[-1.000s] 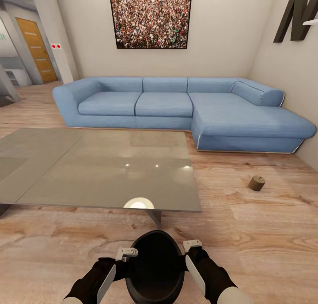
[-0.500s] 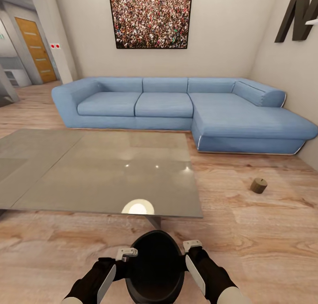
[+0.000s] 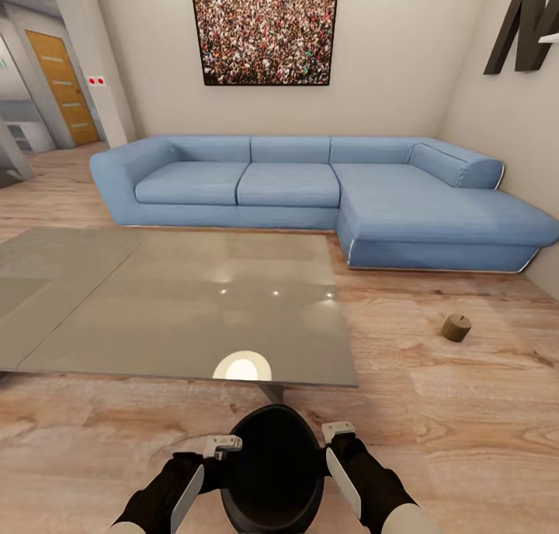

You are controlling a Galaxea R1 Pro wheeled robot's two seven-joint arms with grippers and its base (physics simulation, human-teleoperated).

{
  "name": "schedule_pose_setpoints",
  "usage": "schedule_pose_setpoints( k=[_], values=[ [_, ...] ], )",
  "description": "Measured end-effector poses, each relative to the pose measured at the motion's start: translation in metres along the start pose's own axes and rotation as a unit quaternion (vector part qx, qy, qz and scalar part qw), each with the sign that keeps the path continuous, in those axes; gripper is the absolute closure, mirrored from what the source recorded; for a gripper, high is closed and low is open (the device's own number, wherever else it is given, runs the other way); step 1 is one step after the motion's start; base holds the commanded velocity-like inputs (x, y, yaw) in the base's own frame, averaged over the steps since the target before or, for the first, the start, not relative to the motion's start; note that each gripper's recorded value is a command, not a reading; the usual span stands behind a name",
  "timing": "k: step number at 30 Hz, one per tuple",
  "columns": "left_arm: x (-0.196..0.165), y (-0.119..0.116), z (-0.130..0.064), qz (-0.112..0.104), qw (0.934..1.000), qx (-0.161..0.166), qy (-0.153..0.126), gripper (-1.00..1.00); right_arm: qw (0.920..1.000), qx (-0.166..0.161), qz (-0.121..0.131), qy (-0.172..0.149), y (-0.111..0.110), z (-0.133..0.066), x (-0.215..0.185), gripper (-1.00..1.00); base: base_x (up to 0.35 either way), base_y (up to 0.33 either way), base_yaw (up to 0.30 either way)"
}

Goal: Place each of the two pumpkins and all three candles from the living room inside a cabinet in the living room (use any cabinet), then make sure every cabinet is closed, and position the cauldron so it is next to a table in the living room.

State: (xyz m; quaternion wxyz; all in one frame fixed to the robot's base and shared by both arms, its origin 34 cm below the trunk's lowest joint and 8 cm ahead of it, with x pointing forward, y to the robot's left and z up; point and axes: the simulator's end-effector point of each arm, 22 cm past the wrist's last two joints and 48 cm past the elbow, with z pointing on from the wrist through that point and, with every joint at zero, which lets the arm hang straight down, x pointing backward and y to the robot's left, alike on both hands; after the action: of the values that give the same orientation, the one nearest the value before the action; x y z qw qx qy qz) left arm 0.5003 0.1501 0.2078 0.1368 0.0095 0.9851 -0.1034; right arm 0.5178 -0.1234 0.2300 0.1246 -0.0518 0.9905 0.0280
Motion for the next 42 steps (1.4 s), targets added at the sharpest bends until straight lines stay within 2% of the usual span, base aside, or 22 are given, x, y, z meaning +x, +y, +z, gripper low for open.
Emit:
schedule_pose_setpoints(
  k=[18, 31, 32, 33, 42],
  values=[
    [0.000, 0.002, 0.006, -0.004, 0.9999, 0.002, 0.013, 1.00, 0.9999, -0.002, -0.001, 0.013, 0.000, 0.005, 0.000, 1.00, 0.000, 0.000, 0.000],
    [0.000, 0.002, 0.006, -0.004, 0.9999, 0.002, 0.013, 1.00, 0.9999, -0.002, -0.001, 0.013, 0.000, 0.005, 0.000, 1.00, 0.000, 0.000, 0.000],
    [0.000, 0.002, 0.006, -0.004, 0.9999, 0.002, 0.013, -1.00, 0.9999, -0.002, -0.001, 0.013, 0.000, 0.005, 0.000, -1.00, 0.000, 0.000, 0.000],
    [0.015, -0.004, 0.014, -0.003, 0.9998, 0.004, 0.019, -1.00, 0.9998, 0.001, -0.006, 0.019, 0.001, 0.015, 0.014, -1.00, 0.000, 0.000, 0.000],
    [0.017, -0.006, 0.014, -0.008, 0.9997, 0.008, 0.020, -1.00, 0.9998, 0.002, -0.008, 0.020, 0.001, 0.015, 0.015, -1.00, 0.000, 0.000, 0.000]
  ],
)
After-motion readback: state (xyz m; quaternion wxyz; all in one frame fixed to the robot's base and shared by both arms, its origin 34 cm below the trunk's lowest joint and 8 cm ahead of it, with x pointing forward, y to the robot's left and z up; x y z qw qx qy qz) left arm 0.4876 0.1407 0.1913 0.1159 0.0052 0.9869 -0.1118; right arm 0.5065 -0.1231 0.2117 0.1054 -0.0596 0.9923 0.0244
